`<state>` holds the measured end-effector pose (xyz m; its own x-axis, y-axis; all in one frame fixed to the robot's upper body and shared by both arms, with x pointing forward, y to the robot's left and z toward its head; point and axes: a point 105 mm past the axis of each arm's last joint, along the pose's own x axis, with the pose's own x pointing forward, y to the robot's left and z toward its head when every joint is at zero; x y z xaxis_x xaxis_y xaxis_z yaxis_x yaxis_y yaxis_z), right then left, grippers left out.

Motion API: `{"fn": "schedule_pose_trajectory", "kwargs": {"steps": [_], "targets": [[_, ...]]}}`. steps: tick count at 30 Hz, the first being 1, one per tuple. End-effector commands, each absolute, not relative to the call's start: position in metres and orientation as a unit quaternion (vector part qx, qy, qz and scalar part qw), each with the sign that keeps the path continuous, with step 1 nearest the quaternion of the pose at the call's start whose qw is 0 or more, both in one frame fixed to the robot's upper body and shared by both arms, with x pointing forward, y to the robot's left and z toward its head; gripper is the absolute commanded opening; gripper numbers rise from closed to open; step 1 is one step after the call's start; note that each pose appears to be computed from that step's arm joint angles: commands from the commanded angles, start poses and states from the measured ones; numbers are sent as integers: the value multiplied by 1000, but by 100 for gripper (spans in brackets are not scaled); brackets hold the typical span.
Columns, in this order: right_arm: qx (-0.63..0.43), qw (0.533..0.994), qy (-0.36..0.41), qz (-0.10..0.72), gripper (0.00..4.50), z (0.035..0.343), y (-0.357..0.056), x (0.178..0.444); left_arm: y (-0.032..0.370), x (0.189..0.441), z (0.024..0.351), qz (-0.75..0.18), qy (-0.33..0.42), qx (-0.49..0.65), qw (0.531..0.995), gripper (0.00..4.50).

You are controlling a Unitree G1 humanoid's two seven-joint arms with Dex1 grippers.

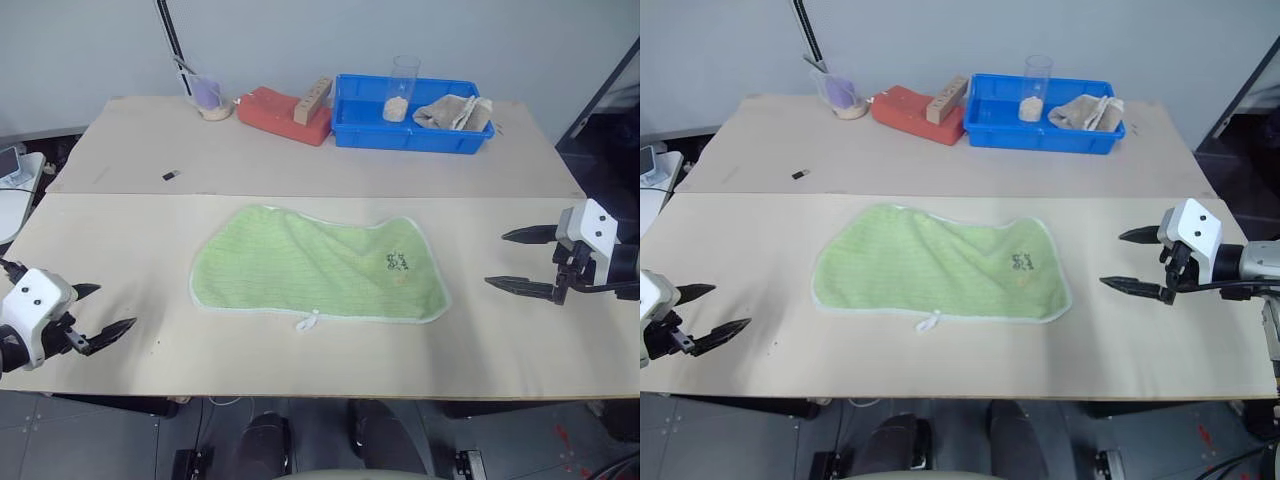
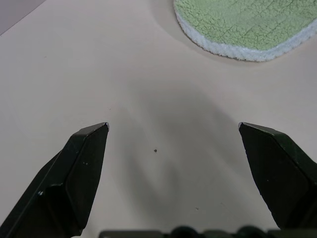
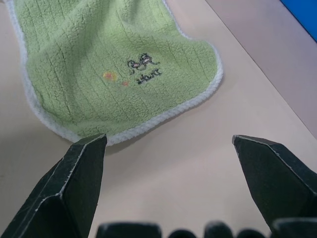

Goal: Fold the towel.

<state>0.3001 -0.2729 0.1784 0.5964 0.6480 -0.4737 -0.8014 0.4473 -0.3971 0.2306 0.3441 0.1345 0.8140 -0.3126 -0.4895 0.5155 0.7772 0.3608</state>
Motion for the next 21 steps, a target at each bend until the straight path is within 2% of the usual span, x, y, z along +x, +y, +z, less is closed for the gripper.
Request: {"fn": "schedule_pose_trajectory", "kwargs": {"steps": [1, 11, 21], "targets": [[-321, 836, 110, 432, 449, 190, -271, 302, 344, 231, 151, -219, 175, 256, 925, 450], [-316, 837, 100, 436, 449, 191, -264, 305, 358, 227, 160, -217, 152, 276, 924, 450], [-310, 839, 72, 441, 449, 201, -253, 307, 341, 227, 160, -274, 149, 275, 909, 450]]}}
